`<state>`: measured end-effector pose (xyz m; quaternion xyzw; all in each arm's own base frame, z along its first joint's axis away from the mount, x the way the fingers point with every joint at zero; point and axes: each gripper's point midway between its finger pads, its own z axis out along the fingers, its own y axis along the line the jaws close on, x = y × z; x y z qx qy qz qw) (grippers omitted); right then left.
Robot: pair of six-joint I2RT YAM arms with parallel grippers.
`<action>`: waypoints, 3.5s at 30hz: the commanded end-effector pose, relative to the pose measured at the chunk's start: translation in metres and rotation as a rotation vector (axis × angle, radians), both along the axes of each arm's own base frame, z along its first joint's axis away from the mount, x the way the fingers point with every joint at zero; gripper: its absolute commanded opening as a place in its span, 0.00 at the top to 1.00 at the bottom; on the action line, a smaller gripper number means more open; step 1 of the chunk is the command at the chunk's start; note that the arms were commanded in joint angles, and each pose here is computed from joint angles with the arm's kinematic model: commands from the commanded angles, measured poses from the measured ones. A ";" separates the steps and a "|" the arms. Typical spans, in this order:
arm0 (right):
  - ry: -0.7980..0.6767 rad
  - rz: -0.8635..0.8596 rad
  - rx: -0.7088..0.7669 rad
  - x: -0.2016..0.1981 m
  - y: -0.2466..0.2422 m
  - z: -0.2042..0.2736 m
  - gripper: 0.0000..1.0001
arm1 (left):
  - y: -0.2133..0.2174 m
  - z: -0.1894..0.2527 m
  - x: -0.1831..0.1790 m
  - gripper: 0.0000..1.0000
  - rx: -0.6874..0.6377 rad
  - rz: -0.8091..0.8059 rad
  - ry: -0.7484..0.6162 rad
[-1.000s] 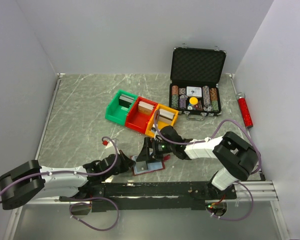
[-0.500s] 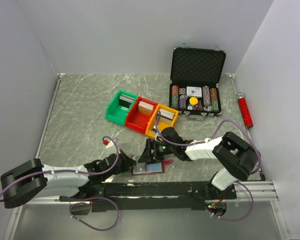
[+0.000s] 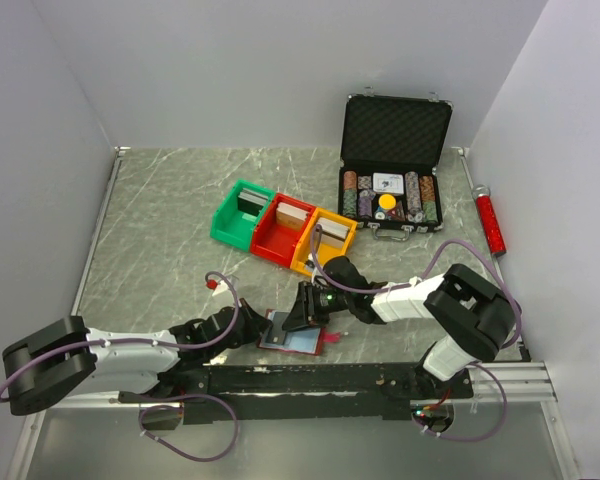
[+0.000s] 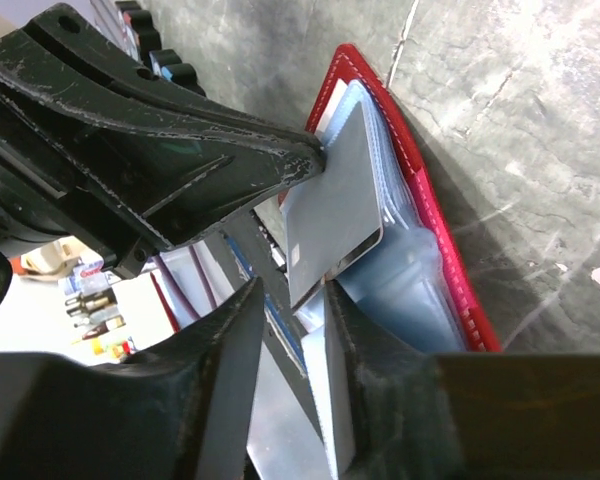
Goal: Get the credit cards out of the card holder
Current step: Remove the credit card from the card holder.
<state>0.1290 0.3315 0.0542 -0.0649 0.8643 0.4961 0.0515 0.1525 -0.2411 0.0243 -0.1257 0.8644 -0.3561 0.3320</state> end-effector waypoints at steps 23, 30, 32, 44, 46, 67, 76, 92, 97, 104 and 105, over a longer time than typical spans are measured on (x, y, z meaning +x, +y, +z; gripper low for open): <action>-0.025 -0.048 0.018 0.015 0.008 -0.003 0.51 | 0.013 -0.018 -0.017 0.99 0.078 -0.028 0.052; -0.049 -0.081 0.052 0.024 0.012 0.007 0.49 | 0.012 -0.018 -0.020 0.99 0.075 -0.031 0.053; -0.058 -0.092 0.067 0.027 0.013 0.012 0.49 | 0.011 -0.019 -0.021 0.99 0.076 -0.035 0.056; -0.092 -0.111 0.144 0.036 0.021 0.036 0.49 | 0.005 -0.020 -0.023 0.99 0.091 -0.058 0.053; -0.094 -0.102 0.178 0.034 0.023 0.041 0.48 | 0.004 -0.020 -0.023 0.99 0.088 -0.060 0.052; -0.052 -0.021 0.211 0.023 0.030 0.035 0.49 | 0.002 -0.020 -0.023 0.99 0.092 -0.065 0.048; -0.053 -0.030 0.087 0.023 0.020 0.014 0.45 | 0.003 -0.019 -0.023 0.99 0.085 -0.061 0.044; -0.025 -0.004 0.066 0.021 0.023 0.002 0.41 | 0.004 -0.017 -0.022 0.99 0.072 -0.059 0.033; -0.008 0.022 0.072 0.016 0.027 0.000 0.39 | 0.005 -0.014 -0.022 0.99 0.054 -0.051 0.026; -0.008 0.023 0.075 0.015 0.029 0.002 0.39 | 0.009 -0.007 -0.018 0.91 0.046 -0.029 0.006; -0.006 0.023 0.071 0.015 0.028 0.001 0.39 | 0.009 -0.004 -0.018 0.89 0.041 -0.026 0.000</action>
